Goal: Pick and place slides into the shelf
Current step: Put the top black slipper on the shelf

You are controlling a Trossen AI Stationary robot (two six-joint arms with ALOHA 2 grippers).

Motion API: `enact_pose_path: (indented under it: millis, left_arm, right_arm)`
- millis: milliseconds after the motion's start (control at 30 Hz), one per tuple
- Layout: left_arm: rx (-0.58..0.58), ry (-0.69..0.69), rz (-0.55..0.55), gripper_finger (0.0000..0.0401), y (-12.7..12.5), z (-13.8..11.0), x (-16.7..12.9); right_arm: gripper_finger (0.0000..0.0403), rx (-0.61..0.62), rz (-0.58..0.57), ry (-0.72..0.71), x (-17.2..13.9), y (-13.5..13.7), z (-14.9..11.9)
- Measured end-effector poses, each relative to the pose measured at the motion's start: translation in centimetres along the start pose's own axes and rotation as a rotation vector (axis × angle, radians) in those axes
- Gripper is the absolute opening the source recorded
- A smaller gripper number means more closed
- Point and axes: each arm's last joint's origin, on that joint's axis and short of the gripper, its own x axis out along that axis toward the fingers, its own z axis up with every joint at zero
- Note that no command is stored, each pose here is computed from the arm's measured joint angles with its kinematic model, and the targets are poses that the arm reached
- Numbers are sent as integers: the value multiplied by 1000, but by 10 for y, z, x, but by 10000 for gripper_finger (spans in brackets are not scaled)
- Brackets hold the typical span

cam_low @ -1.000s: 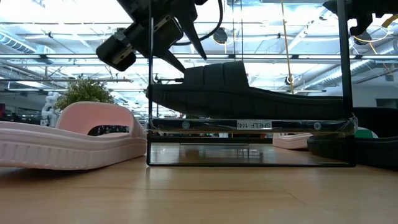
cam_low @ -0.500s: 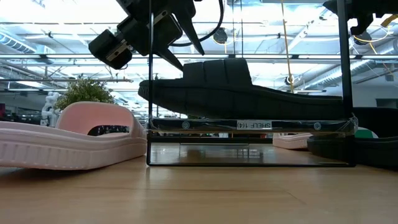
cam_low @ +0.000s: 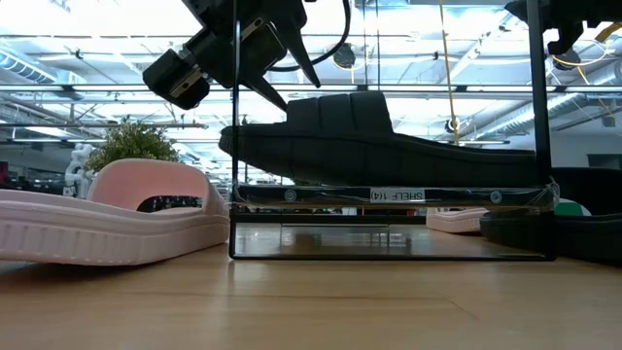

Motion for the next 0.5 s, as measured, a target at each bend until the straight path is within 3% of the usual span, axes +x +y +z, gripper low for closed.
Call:
enact_pose_path:
  millis: [500]
  left_arm:
    - [-46, 26, 3, 129, 0, -1, 0]
  right_arm:
    - [128, 0, 0, 0, 0, 0, 0]
